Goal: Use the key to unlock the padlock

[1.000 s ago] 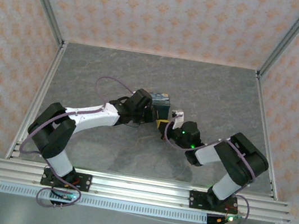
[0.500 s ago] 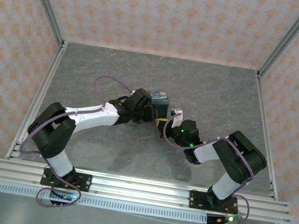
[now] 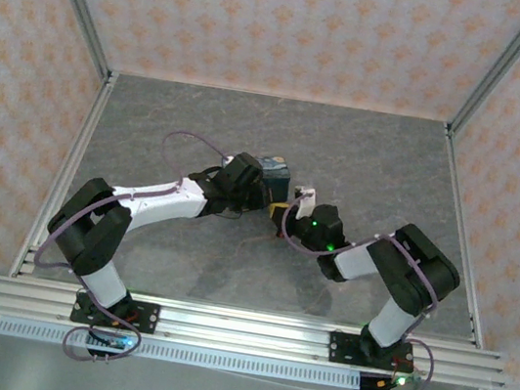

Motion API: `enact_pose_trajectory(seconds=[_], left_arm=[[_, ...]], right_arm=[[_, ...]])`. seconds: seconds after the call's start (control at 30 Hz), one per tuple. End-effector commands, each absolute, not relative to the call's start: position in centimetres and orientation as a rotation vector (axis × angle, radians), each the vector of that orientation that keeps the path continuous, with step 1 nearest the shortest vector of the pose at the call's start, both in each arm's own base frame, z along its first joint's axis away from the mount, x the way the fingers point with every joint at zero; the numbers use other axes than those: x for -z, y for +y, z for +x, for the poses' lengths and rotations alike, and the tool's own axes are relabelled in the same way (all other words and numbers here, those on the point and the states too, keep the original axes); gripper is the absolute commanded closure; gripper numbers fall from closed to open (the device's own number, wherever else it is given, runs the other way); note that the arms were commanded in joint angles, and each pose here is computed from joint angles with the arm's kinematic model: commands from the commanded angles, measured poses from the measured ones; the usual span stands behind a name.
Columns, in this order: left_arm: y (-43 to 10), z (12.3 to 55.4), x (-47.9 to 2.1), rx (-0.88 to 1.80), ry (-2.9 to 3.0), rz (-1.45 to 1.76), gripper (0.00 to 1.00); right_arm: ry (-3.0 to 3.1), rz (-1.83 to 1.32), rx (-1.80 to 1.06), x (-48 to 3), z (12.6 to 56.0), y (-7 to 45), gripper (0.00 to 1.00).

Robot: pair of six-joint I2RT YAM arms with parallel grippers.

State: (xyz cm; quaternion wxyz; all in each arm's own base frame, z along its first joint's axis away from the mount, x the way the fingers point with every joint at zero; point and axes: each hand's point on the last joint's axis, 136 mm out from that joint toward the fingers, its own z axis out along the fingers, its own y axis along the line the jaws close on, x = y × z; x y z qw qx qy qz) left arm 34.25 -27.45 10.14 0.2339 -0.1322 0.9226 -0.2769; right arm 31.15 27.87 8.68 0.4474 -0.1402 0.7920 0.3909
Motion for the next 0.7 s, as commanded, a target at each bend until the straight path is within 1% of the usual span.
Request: enact_pose_trajectory(seconds=[0.0,0.67], left_arm=[[-30.3,33.5,-12.4,0.909,2.517,-0.274,0.74],[-30.3,33.4,-12.2,0.906,2.525,-0.273,0.74]], right_arm=[[1.845,-0.346,-1.003,-11.8,32.8,29.1,1.00],[1.812,-0.327,-0.976,-12.2,33.2,28.3,1.00]])
